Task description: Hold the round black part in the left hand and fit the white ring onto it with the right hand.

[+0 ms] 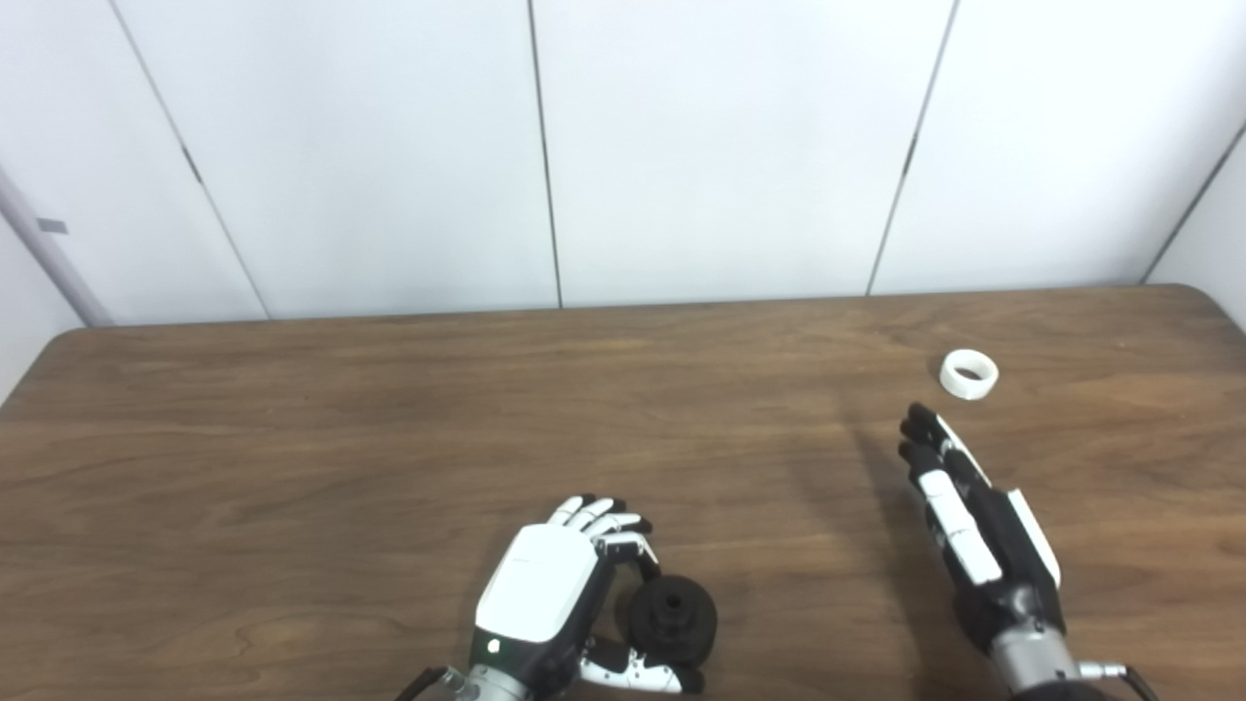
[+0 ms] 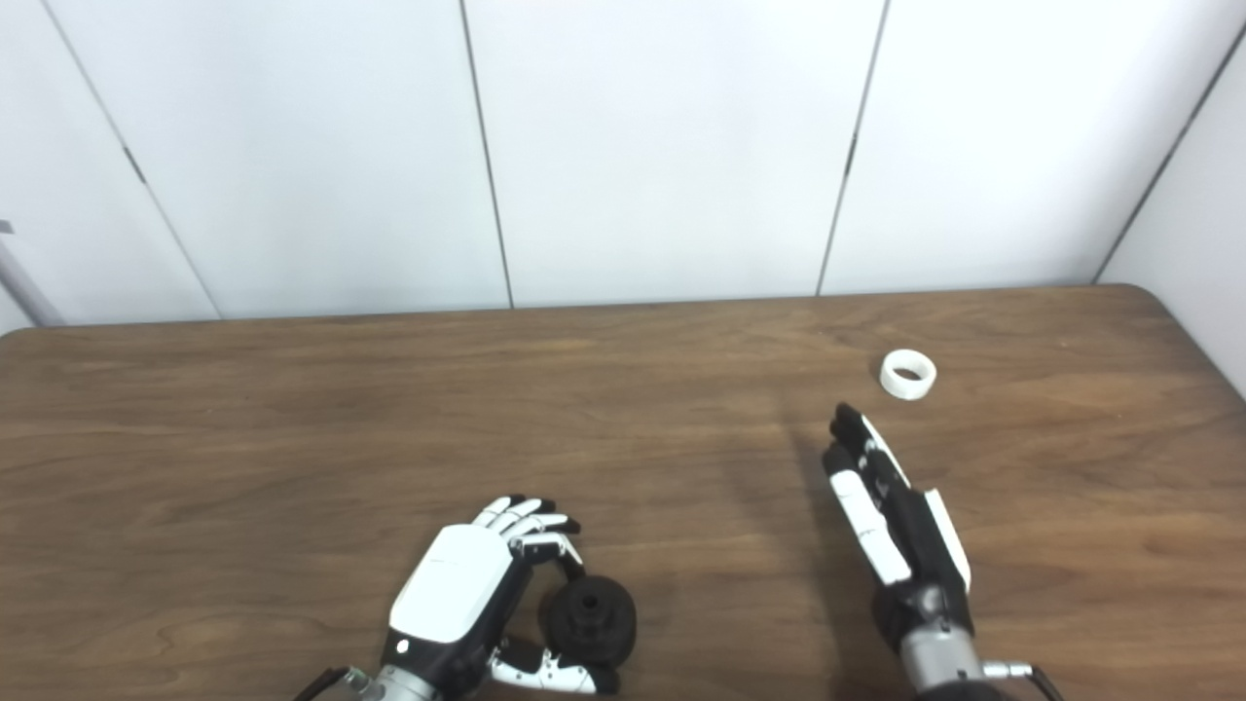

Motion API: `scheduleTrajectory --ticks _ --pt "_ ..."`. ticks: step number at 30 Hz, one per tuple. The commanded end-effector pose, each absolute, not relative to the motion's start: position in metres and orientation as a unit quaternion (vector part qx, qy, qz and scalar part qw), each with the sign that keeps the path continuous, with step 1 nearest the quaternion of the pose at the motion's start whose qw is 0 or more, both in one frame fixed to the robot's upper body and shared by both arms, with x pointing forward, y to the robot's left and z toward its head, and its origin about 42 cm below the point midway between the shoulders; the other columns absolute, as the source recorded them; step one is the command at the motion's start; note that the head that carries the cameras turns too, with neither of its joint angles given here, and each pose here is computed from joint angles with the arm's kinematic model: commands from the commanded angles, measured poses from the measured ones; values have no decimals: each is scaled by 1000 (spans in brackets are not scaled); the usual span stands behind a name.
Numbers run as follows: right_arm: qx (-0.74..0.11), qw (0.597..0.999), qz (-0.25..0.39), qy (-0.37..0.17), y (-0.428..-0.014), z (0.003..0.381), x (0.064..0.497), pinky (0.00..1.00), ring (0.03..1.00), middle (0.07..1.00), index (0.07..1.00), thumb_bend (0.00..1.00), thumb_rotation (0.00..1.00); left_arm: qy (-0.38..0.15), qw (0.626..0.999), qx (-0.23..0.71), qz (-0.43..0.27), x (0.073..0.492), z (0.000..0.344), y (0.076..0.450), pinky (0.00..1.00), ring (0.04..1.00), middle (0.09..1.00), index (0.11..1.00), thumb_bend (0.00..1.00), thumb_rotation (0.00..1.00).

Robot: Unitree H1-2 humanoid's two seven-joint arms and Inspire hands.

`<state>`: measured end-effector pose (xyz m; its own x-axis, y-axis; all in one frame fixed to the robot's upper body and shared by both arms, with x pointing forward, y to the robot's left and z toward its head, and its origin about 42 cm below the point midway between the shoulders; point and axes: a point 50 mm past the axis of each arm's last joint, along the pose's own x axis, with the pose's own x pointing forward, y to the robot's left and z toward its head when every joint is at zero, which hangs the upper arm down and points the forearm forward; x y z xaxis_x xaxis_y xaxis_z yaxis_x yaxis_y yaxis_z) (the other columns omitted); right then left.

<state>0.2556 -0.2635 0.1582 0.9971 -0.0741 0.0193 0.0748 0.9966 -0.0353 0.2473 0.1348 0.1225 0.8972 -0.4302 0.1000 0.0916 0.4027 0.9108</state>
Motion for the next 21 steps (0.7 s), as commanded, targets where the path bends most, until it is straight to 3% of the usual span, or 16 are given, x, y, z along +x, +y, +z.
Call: scheduleTrajectory --ticks 1,7,10,12,15,21 --pt "-30 997 -40 -60 -269 184 265 978 943 934 907 596 623 -155 813 539 -157 248 118 143 918 872 785 486 522 54" --pt "-67 991 -71 -89 -286 207 283 917 906 903 886 594 492 -153 811 543 -159 249 117 147 921 872 785 486 522 53" --pt "-125 983 -94 -94 -297 217 293 829 877 897 869 662 522 -152 809 545 -160 249 116 149 923 873 784 486 522 52" --pt "-161 976 -106 -98 -303 223 300 869 900 907 868 681 540 -151 808 547 -161 249 116 151 922 872 783 486 522 52" --pt "-203 966 -123 -105 -315 234 314 936 928 919 850 678 439 -151 807 548 -162 249 115 153 920 869 780 486 522 51" --pt "-308 937 -148 -72 -340 245 343 881 888 873 797 773 412 -149 807 549 -162 248 114 157 914 866 777 486 523 51"
